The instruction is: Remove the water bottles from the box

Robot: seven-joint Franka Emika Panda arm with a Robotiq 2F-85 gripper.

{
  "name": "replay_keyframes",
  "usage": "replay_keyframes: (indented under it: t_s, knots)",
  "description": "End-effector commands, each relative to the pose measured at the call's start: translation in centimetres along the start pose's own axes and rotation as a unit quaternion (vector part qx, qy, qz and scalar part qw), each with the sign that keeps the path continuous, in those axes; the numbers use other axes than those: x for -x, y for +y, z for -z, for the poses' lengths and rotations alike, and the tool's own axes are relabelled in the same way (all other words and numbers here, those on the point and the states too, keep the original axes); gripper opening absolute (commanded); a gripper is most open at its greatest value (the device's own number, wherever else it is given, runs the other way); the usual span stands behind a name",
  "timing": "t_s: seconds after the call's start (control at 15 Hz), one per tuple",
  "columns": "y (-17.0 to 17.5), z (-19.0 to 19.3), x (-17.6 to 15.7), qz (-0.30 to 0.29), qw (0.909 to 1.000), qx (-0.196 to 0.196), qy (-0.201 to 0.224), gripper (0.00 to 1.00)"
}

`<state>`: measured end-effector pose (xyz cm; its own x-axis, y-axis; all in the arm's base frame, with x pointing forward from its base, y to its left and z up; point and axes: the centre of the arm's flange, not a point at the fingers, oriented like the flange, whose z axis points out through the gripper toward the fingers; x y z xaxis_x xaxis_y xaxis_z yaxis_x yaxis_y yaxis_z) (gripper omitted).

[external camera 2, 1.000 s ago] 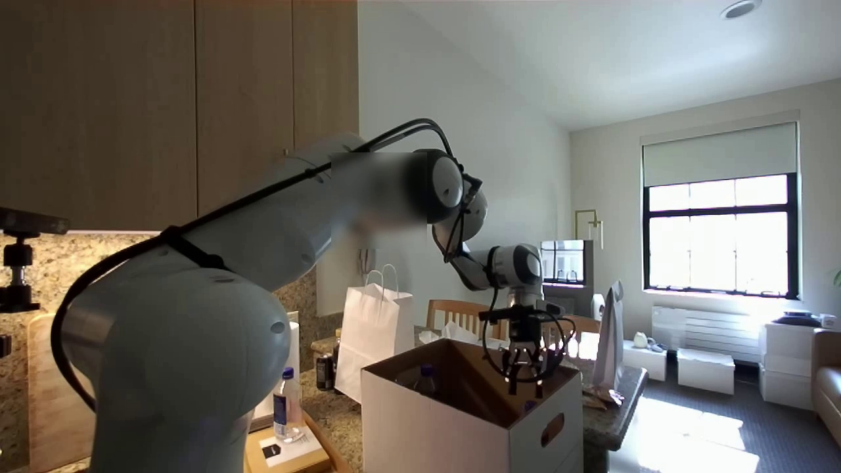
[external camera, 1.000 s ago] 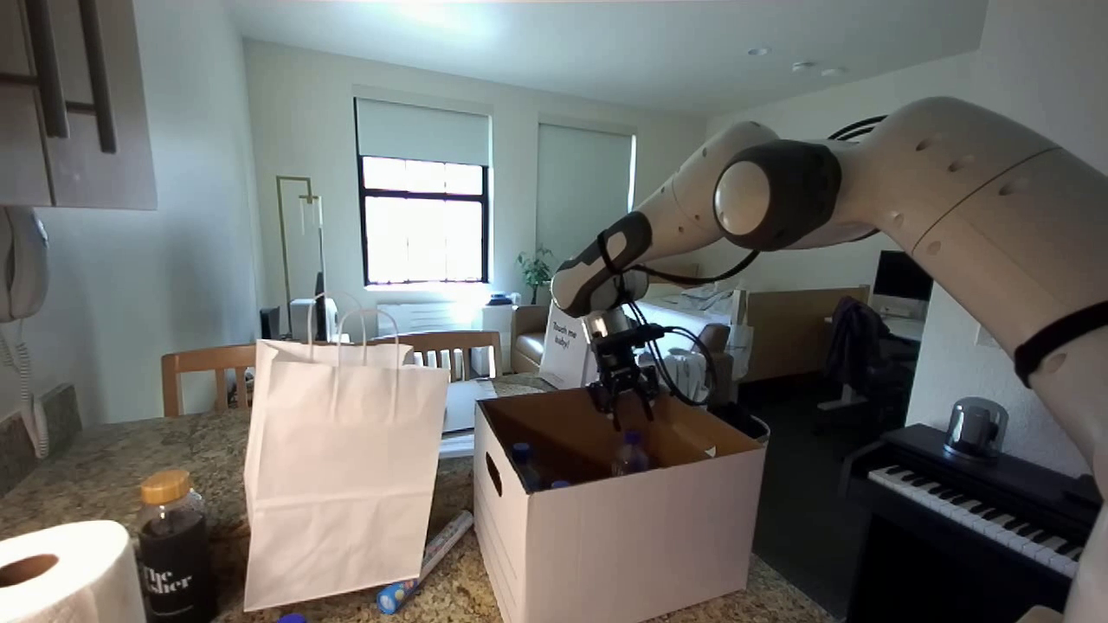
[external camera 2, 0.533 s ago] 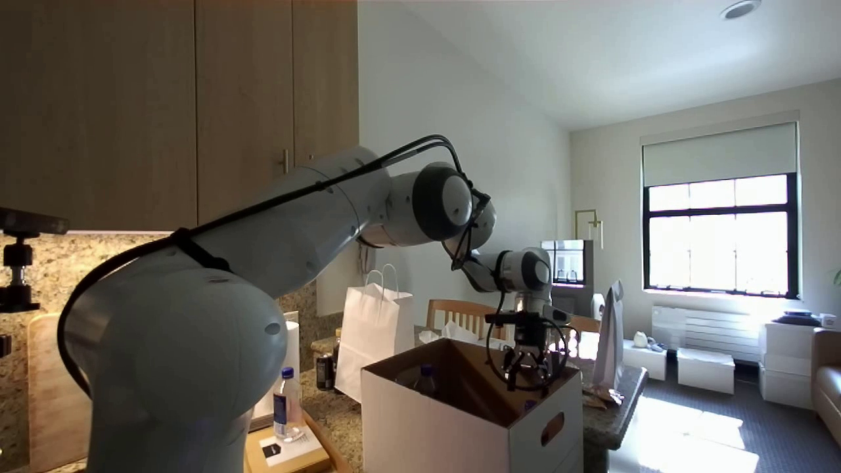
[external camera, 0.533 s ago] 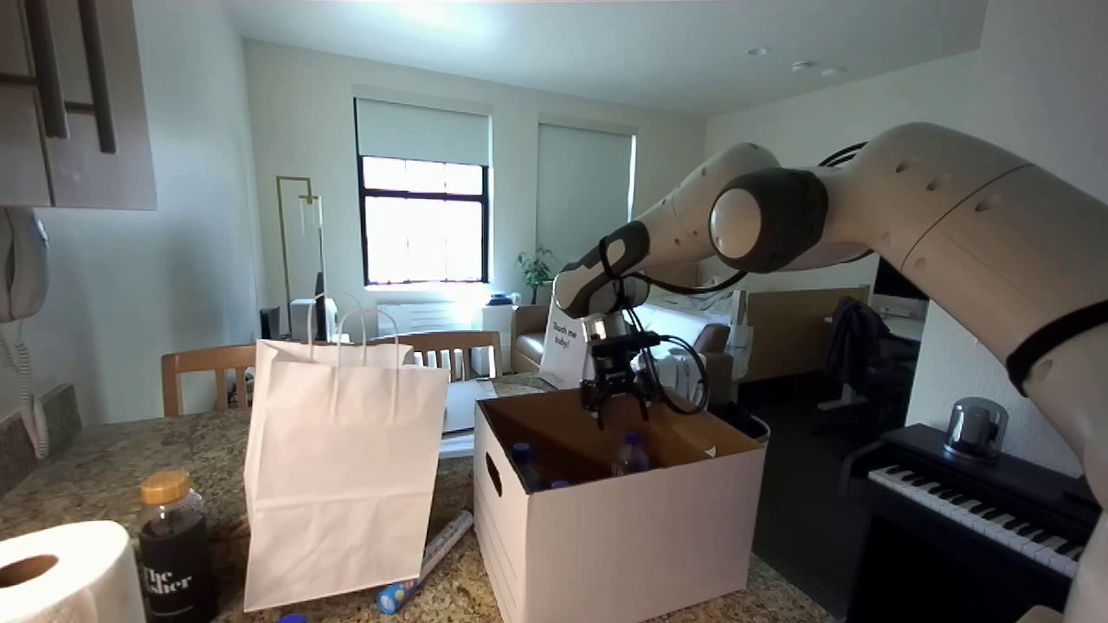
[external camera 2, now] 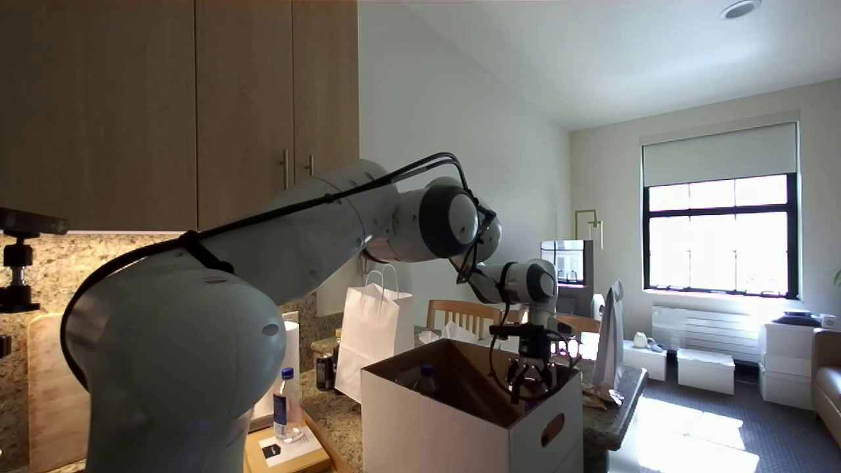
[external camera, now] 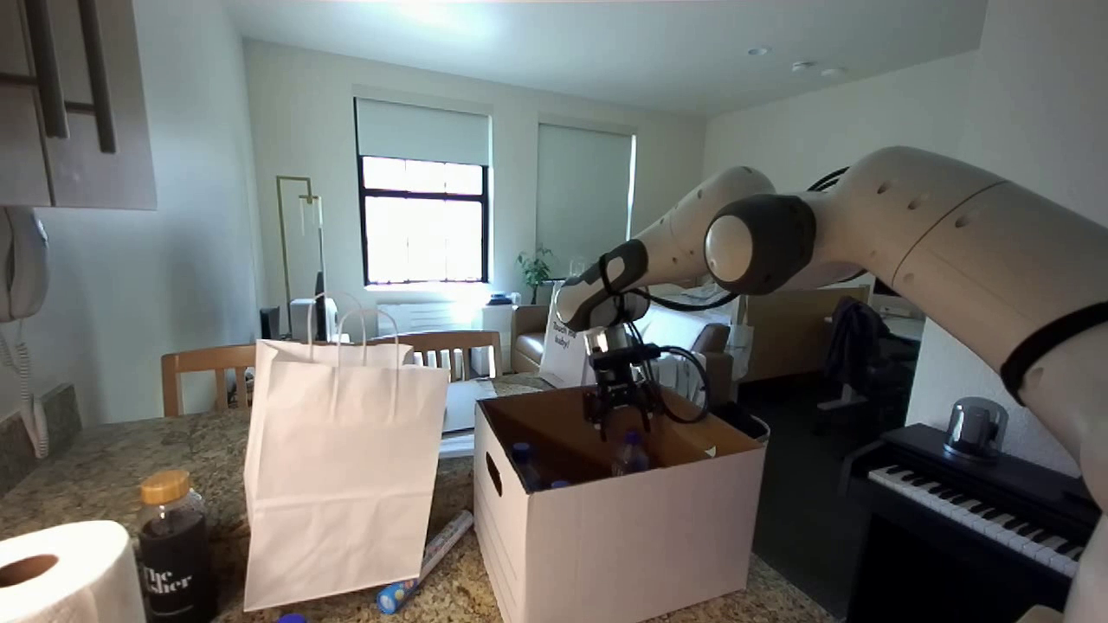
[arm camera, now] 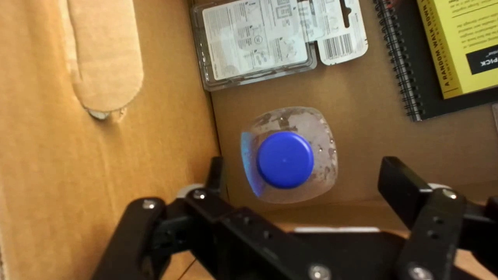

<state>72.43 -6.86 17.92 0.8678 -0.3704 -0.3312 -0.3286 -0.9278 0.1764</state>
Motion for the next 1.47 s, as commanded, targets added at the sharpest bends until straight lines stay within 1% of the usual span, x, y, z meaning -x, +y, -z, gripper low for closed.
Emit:
replay_keyframes:
  t_s: [0.0,0.07,0.13,0.2,0.4,0.6,0.67,0.73,0.8,1.07,1.2,1.27,1.4]
  knots:
    - [-0.1,0.4,-1.3,-0.010,0.9998,-0.010,-0.012,1.00]
    - [-0.1,0.5,-1.2,-0.009,0.9998,-0.008,-0.016,0.91]
    - [-0.2,0.4,-1.1,-0.007,0.9997,-0.003,-0.021,0.74]
    - [-0.3,0.3,-1.1,-0.003,0.9994,0.002,-0.034,0.67]
    - [-0.6,0.1,-0.9,0.001,0.9986,0.008,-0.052,0.47]
    - [-0.7,0.1,-1.0,-0.001,0.9982,0.012,-0.059,0.27]
    - [-0.7,0.3,-1.1,-0.004,0.9983,0.008,-0.058,0.20]
    - [-0.7,0.4,-1.2,-0.007,0.9982,0.006,-0.060,0.15]
    - [-0.7,0.6,-1.3,-0.010,0.9980,0.005,-0.062,0.12]
    - [-1.0,1.1,-0.9,-0.032,0.9972,0.008,-0.067,0.15]
    - [-1.2,2.2,0.1,-0.041,0.9971,0.010,-0.064,0.15]
    - [-1.4,2.9,0.7,-0.039,0.9965,0.016,-0.072,0.15]
    - [-2.2,4.6,2.1,-0.041,0.9962,0.026,-0.072,0.15]
